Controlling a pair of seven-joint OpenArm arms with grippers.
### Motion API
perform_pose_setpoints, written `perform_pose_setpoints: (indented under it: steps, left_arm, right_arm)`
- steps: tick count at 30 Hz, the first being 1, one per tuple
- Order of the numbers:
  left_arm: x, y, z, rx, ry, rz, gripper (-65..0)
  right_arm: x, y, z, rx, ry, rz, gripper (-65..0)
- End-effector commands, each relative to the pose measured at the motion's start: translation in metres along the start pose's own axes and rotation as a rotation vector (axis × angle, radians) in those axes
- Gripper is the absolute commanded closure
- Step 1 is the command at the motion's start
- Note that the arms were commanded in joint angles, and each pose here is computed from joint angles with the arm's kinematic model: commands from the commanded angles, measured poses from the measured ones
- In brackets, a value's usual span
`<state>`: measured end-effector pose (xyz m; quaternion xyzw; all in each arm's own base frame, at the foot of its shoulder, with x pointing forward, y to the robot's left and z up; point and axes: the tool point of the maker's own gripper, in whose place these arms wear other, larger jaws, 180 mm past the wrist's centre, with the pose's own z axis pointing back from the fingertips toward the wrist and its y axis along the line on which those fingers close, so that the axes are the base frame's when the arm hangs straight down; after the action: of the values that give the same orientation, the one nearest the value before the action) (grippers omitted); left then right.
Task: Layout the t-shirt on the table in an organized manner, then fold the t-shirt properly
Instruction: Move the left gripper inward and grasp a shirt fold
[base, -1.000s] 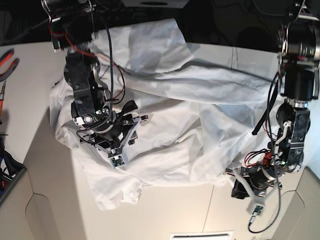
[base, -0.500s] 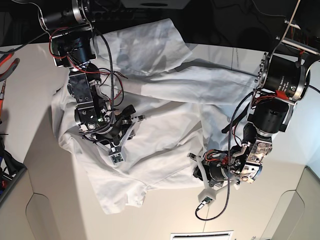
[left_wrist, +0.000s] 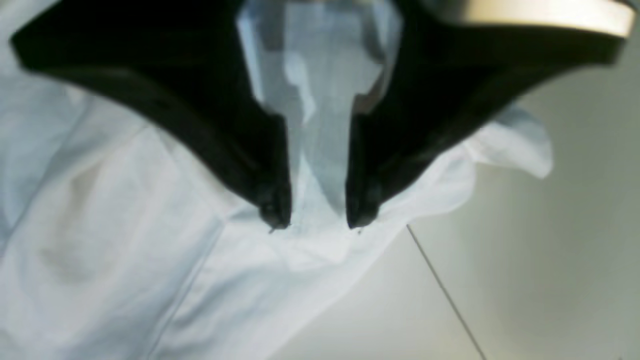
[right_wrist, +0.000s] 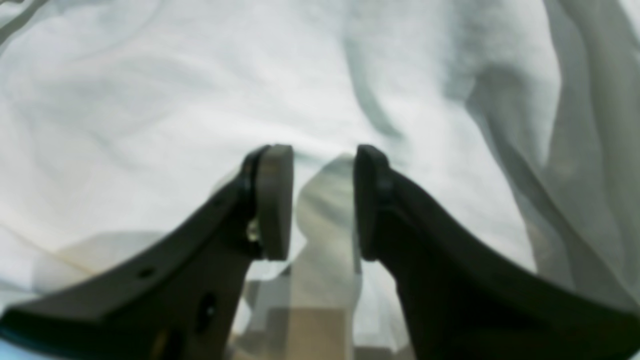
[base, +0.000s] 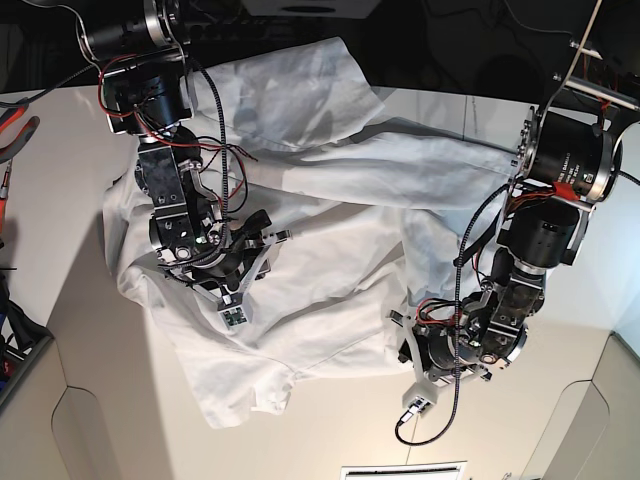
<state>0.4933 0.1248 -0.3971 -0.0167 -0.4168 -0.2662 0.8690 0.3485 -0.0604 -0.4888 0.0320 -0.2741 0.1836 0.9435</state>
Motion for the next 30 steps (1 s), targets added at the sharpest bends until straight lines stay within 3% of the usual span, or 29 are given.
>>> perform_pose_setpoints:
  steps: [1, 12, 16, 18, 20, 27, 30]
  left_arm:
    - [0.031, 0.013, 0.004, 0.019, -0.081, -0.009, -25.5]
    - [0.003, -0.004, 0.001, -0.005, -0.1, 0.014, -25.8]
    - [-0.013, 0.011, -0.001, 0.083, -0.064, 0.013, -24.9]
    - [-0.015, 0.019, 0.0, 0.128, -0.058, 0.008, -16.8]
    - [-0.014, 0.026, 0.001, 0.165, -0.065, 0.006, -0.7]
    - [-0.001, 0.054, 0.013, 0.251, -0.092, -0.012, 0.0]
    - [0.008, 0.093, 0.034, 0.358, -0.103, -0.034, 0.0]
  right_arm:
    - [-0.018, -0.002, -0.002, -0.013, 0.085, 0.014, -21.1]
    - [-0.018, -0.002, -0.002, -0.012, 0.085, 0.013, -21.1]
    - [-0.018, -0.002, -0.002, -0.013, 0.085, 0.013, -21.1]
    - [-0.018, -0.002, -0.002, -0.013, 0.085, 0.014, -21.1]
    - [-0.018, -0.002, -0.002, -0.013, 0.085, 0.013, -21.1]
    - [-0.019, -0.002, -0.002, -0.013, 0.087, 0.013, -21.0]
    - [-0.022, -0.007, -0.001, -0.042, 0.105, -0.01, -21.0]
